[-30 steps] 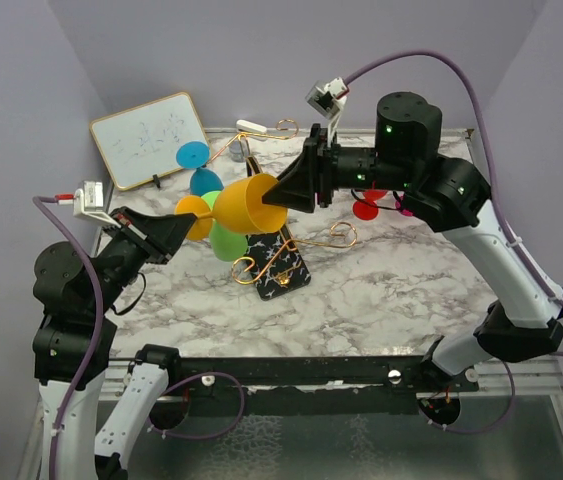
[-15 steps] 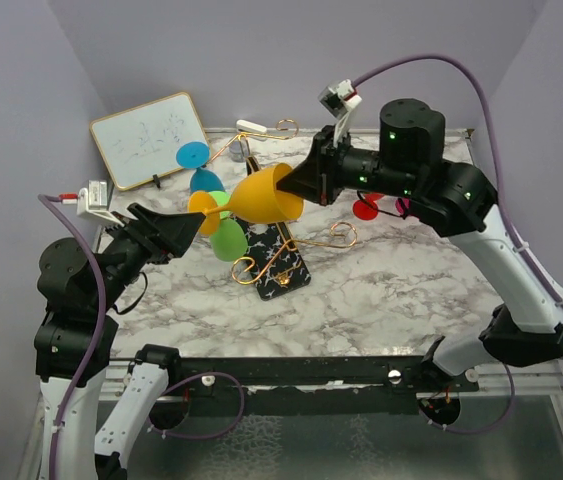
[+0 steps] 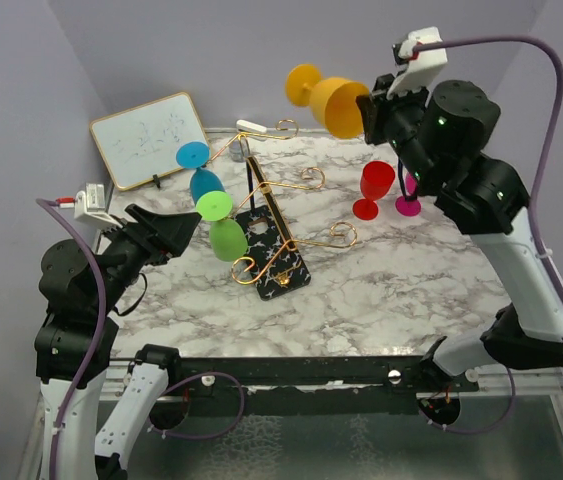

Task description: Take the wine glass off the wine glass rack

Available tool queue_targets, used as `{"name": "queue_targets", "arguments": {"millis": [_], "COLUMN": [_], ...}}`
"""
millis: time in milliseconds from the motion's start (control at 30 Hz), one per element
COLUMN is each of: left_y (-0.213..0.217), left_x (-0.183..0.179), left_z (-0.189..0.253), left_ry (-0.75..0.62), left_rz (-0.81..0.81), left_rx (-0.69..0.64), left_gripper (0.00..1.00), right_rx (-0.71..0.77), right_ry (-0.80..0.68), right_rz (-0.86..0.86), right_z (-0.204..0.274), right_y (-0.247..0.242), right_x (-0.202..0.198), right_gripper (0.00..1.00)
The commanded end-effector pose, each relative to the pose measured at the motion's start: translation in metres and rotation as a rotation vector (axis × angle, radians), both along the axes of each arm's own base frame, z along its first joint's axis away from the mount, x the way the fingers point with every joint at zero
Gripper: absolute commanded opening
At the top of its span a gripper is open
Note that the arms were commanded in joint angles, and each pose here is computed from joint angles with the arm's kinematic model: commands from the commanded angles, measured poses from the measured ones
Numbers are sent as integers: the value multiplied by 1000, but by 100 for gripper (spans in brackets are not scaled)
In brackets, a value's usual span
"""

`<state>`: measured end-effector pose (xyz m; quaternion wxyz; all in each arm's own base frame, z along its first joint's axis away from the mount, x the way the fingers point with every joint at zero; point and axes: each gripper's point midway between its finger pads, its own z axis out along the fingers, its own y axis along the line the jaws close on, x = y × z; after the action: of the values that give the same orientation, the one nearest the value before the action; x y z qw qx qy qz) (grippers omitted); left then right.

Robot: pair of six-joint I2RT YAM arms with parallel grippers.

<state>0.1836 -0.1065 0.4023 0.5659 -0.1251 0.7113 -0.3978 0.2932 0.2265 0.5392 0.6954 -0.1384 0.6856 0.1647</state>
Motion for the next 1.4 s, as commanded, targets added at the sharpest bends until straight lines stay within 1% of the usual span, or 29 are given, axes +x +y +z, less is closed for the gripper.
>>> {"name": "queue_targets", "arguments": {"millis": [0,67,167,300,433,533,733,833,933,1100,1367], "left_y": [4,5,5,6,12,19,34,38,38,36,28], "left_x": [-2,-3,-5,-8,-7,-2,7,11,11,10,9], "left_z": [-2,-2,-5,-9,-18,-32,-61,-70,-72,-68,-76], "left_ry": [-13,-13,-9,-2,34,93,212,243,248,230,235], "left_rz": [21,23,23,22,52,85,149,162,159,150,111], "left_rx": [17,15,15,29,70,122,220,252,270,264,251], "left_gripper": [65,65,64,64,64,63,63,63,63,63,63], "right_rx": [-154,-133,-33,38,138,163,116,101,97,85,52], "right_ry": [-34,2,120,292,469,549,694,755,776,820,871], "right_rz": [-368,-419,-455,-578,-660,-732,-841,-904,-961,-988,-977], "right_z": [-6,-15,-40,-99,-162,-200,-272,-304,-316,-330,-347], "right_y": [-60,-84,-137,-217,-290,-326,-345,-352,-361,-372,-371], "right_x": [82,112,156,198,203,197,189,180,172,165,155], "right_gripper": [1,1,1,1,1,1,1,1,1,1,1]}}
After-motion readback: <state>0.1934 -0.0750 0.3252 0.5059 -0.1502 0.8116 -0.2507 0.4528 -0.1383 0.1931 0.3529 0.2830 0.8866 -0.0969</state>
